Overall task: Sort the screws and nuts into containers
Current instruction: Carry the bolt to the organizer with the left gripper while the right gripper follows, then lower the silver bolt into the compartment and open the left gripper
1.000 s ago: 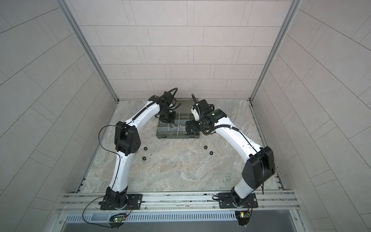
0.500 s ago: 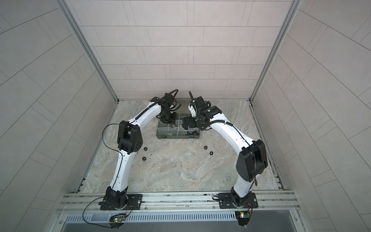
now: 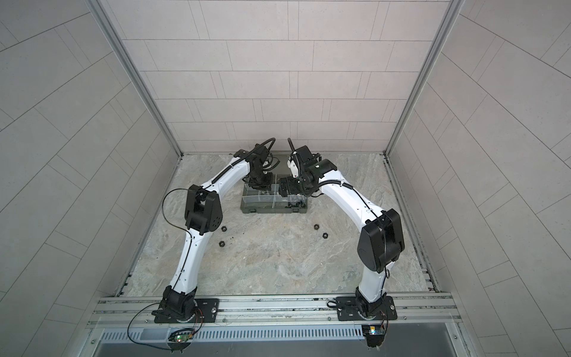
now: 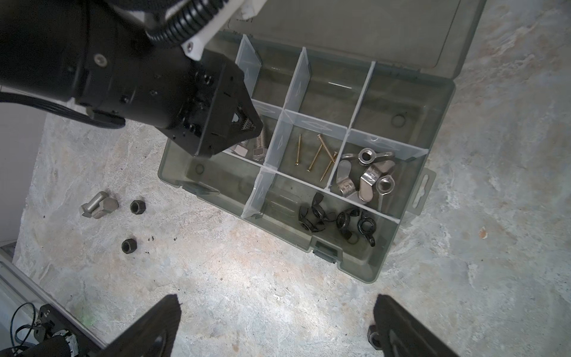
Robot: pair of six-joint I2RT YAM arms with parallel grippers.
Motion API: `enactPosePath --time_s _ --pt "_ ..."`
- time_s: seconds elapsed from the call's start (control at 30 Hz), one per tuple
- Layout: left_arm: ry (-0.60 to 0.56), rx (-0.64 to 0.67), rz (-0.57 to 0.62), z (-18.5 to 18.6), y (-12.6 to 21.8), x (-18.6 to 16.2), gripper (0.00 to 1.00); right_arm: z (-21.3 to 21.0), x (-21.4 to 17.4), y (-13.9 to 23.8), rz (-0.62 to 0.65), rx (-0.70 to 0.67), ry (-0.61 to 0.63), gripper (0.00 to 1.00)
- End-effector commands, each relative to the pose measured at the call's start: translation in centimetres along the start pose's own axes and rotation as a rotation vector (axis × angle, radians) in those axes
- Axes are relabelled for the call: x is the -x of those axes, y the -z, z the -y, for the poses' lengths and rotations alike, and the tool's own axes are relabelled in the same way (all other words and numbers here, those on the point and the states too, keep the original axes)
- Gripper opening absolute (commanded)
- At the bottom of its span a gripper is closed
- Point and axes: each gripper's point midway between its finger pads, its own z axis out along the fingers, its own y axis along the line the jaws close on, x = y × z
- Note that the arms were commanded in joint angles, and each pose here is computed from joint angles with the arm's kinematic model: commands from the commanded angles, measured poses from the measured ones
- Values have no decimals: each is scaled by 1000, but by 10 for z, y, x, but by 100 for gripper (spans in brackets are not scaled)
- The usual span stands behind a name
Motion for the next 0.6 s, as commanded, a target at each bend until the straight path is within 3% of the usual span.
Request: enactPosePath --time_s 0.0,0.07,0.13,0.2,0.37,0.57 --pt "-5 -10 12 -1 3 6 16 6 -1 3 -16 -19 2 99" --pt "-5 -13 10 -1 3 6 18 8 -2 2 -22 -22 -1 99" --pt "-9 -12 2 -1 3 4 34 11 -2 2 -27 -25 -7 99" --pt "-19 -18 -1 0 5 3 43 13 -3 3 -32 -29 -13 99" --pt "-35 -25 41 6 30 7 46 17 -9 9 -52 -56 15 99" --pt "-43 -35 136 7 84 6 50 9 -24 15 -80 -72 69 99"
